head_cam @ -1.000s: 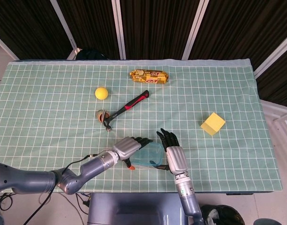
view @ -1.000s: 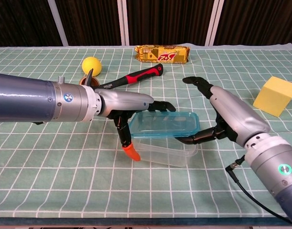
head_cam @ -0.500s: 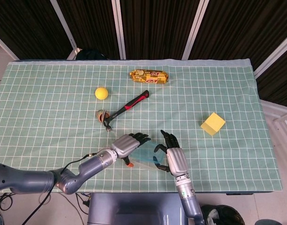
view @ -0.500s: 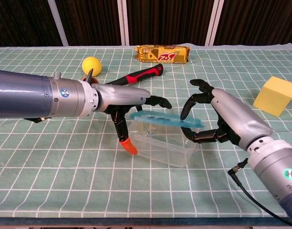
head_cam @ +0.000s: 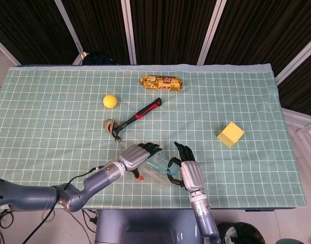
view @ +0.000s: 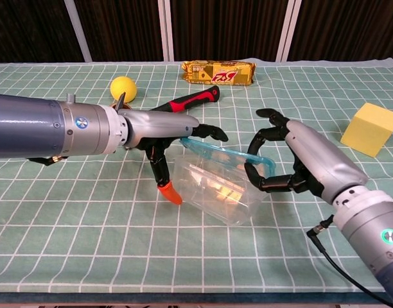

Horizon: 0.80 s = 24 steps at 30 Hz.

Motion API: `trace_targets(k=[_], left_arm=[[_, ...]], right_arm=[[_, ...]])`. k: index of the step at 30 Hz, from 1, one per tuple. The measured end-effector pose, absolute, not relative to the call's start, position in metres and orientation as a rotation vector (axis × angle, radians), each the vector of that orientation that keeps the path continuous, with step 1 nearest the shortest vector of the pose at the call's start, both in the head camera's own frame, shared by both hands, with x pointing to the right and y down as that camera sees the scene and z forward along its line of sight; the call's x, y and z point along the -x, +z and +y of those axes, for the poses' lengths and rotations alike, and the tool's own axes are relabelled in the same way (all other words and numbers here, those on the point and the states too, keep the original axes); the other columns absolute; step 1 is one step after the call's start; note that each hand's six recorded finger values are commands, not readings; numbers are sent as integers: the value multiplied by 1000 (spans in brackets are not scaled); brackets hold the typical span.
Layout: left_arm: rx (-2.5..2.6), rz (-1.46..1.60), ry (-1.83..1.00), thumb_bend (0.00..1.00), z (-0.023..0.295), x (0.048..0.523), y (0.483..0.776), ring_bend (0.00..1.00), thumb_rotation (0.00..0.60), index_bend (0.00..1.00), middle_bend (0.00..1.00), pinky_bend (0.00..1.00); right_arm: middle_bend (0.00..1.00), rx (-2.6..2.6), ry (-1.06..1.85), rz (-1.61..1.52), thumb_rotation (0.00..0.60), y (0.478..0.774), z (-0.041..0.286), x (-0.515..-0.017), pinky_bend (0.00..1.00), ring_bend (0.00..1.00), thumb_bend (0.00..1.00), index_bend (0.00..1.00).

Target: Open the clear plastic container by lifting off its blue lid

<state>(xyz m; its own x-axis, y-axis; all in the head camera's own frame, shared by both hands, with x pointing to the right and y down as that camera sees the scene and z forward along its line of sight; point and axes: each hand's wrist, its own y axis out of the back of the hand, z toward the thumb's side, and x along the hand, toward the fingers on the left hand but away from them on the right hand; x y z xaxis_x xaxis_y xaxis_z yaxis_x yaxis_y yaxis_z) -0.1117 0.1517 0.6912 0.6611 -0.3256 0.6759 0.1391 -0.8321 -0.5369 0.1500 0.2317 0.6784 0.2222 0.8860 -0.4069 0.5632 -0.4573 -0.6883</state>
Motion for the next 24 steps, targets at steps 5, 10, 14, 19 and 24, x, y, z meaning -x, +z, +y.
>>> trace_targets(k=[5, 10, 14, 19, 24], left_arm=[[2307, 165, -1081, 0, 147, 114, 687, 7, 600, 0, 0, 152], [2300, 189, -1067, 0, 141, 118, 680, 7, 600, 0, 0, 145], [2296, 211, -1059, 0, 137, 123, 674, 7, 600, 0, 0, 145], [2288, 232, -1064, 0, 132, 132, 670, 7, 600, 0, 0, 145], [2282, 260, -1067, 0, 127, 140, 666, 7, 600, 0, 0, 145]], right_arm=[[96, 2099, 1089, -1344, 600, 677, 230, -149, 0, 0, 587, 698], [100, 2085, 1065, -1351, 600, 675, 225, -146, 0, 0, 587, 707], [106, 2071, 1047, -1362, 600, 672, 219, -145, 0, 0, 587, 714], [107, 2053, 1036, -1368, 600, 669, 213, -144, 0, 0, 587, 717], [112, 2028, 1035, -1359, 600, 670, 208, -145, 0, 0, 587, 718]])
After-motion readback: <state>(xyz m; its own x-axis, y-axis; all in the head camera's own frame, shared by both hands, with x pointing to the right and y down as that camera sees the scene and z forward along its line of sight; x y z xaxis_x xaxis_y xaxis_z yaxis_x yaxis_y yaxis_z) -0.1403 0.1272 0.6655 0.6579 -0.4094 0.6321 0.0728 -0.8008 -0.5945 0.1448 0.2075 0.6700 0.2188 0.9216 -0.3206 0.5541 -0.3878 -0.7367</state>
